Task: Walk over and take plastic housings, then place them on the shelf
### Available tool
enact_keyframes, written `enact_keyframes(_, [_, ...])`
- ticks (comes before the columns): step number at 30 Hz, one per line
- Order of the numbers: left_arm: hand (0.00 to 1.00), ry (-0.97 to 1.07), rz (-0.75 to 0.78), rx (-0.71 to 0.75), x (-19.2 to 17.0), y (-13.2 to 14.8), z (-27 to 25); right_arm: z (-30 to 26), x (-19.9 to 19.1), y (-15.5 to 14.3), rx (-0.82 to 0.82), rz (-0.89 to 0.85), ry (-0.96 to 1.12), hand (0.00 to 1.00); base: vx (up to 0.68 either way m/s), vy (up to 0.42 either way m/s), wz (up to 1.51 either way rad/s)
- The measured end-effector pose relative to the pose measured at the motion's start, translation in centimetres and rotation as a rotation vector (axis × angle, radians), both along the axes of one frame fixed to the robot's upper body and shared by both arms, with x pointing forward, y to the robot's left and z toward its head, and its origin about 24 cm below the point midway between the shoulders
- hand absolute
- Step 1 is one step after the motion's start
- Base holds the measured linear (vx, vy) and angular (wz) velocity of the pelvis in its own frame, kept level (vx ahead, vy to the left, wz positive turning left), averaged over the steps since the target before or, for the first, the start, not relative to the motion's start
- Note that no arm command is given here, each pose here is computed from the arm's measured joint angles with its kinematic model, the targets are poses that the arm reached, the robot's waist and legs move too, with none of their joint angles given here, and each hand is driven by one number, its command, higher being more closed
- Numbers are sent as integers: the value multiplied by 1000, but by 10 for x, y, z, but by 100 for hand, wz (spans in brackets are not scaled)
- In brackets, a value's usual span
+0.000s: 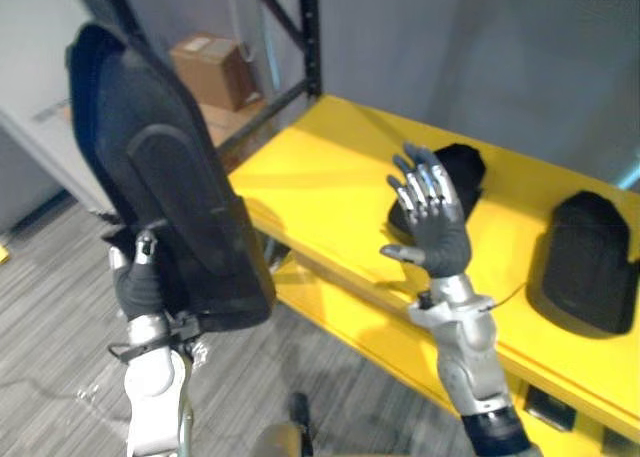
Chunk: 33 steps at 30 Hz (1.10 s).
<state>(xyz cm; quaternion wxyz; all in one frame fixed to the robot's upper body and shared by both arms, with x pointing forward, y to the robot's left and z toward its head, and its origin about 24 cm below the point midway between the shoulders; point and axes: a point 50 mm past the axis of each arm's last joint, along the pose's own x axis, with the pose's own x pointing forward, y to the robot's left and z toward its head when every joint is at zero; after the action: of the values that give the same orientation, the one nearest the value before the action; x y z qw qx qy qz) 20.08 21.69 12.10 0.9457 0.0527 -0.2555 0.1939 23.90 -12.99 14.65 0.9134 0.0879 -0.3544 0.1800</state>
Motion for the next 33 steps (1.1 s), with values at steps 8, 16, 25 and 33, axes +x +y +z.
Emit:
enact_keyframes(8, [100,54,7,-7,-2,0,-12,-9,-4,3,51,18,42,0,-40,144,-69])
enact_keyframes(16, [100,35,-110,95,21,-1,0,-32,-13,-1,145,-135,170,0,-35,189,-33])
enact_keyframes(25, [100,153,-173,38,16,-27,-24,-32,-17,-5,103,-118,159,0,39,-7,-43])
enact_keyframes(33, [100,147,-113,27,14,-16,-24,-36,-16,-18,61,-156,145,0,107,-66,-30])
